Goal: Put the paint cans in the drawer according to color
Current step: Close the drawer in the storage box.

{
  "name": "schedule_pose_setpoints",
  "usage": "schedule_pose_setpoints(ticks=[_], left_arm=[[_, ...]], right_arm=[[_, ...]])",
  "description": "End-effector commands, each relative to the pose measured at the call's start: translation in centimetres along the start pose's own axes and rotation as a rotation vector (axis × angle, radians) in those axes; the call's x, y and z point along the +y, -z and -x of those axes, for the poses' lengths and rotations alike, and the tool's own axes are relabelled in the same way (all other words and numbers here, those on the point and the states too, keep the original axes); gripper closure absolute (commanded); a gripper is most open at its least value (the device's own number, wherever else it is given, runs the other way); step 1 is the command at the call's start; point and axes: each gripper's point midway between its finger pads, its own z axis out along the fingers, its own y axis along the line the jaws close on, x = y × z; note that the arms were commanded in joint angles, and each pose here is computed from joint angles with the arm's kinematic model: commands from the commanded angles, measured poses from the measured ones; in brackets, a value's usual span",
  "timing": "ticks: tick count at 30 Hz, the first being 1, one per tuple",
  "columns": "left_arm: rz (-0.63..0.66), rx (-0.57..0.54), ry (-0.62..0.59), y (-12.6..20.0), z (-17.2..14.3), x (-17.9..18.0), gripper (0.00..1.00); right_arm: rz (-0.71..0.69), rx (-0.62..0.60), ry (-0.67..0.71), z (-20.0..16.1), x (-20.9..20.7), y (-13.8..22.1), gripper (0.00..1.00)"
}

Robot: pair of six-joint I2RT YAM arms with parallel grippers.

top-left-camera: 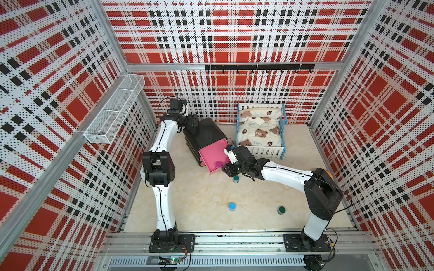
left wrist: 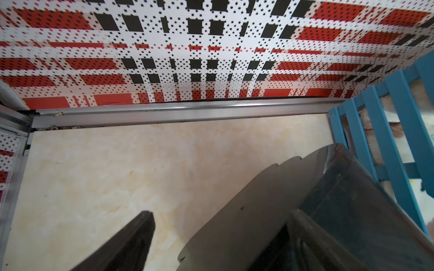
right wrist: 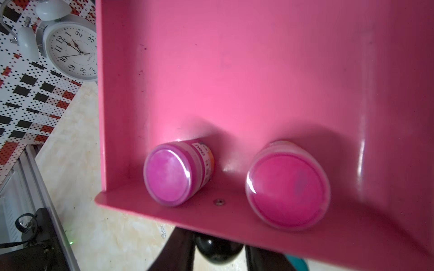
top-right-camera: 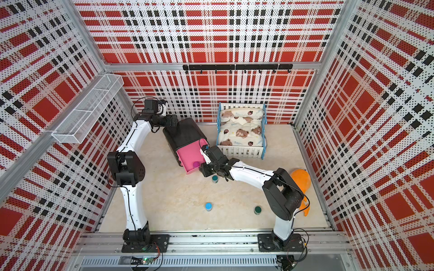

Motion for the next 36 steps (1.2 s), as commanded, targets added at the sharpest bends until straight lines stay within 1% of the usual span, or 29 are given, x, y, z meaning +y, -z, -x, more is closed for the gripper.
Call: schedule_pose_setpoints(ticks=[1, 8, 14, 17, 27, 36], left_arm=[[-0.020, 0.027, 0.013, -1.4, -1.3, 0.4, 0.06], [-0.028, 0.034, 0.016, -1.5, -1.7, 0.7, 0.07], [-0.035, 0.040, 0.016, -1.5, -2.0, 0.7, 0.08], [-0.038, 0.047, 0.015, -1.7, -2.3, 0.8, 0.08], [-0.056, 0.056, 0.007, -1.9, -2.7, 0.6, 0.09], [-0.081, 0.064, -0.003, -2.0, -3.0, 0.1, 0.09]], right_arm=[[-0.004, -0.070, 0.033, 2.5, 0.9, 1.5, 0.71], [-0.008, -0.110, 0.051, 4.4, 1.5, 3.0, 0.74], [0.028, -0.171, 0.050, 7.1, 3.0, 4.7, 0.74], [0.028, -0.200, 0.054, 8.1, 3.2, 5.0, 0.74], [0.010, -0.227, 0.069, 10.3, 2.7, 2.0, 0.75], [0.007, -0.248, 0.085, 11.1, 2.5, 0.1, 0.74]])
